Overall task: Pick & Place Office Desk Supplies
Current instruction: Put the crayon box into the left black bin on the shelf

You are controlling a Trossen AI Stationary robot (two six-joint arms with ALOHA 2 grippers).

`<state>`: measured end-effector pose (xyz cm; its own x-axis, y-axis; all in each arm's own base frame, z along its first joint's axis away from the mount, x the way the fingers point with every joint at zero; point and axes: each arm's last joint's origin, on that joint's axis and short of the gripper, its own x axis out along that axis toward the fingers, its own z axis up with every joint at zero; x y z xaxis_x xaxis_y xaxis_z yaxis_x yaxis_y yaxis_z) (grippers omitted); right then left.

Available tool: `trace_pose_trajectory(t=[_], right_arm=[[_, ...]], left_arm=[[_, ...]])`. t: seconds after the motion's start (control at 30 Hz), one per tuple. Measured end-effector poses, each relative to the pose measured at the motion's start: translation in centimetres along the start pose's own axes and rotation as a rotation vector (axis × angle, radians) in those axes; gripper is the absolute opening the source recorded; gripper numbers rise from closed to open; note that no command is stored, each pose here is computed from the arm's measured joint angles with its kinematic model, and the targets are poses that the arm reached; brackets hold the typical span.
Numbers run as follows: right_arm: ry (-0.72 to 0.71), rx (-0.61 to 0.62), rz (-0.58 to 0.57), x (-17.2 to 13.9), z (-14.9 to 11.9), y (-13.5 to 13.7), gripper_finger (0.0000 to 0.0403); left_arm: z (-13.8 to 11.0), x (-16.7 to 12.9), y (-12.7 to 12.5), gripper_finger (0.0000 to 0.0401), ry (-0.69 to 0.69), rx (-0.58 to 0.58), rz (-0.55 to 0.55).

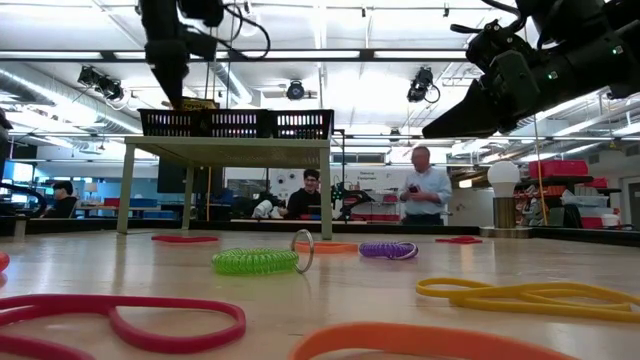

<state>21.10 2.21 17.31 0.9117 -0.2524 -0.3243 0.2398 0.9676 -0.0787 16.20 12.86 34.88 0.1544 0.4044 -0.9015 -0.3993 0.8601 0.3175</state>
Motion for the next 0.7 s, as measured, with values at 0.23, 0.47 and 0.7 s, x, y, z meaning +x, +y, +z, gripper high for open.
trace_pose_trajectory(t=[0.23, 0.47, 0.7], right_arm=[[0.000, 0.000, 0.000, 0.0, 0.0, 0.0, 0.0016], [0.000, 0.000, 0.000, 0.0, 0.0, 0.0, 0.0016], [0.000, 0.000, 0.000, 0.0, 0.0, 0.0, 0.0016]], left_arm=[[0.3, 2.1, -0.9, 0.0008, -0.003, 0.056, 0.085], [0.4, 3.0, -1.0, 0.0008, -0.011, 0.050, 0.110], [0.0, 4.3, -1.4, 0.0008, 0.007, 0.063, 0.113]])
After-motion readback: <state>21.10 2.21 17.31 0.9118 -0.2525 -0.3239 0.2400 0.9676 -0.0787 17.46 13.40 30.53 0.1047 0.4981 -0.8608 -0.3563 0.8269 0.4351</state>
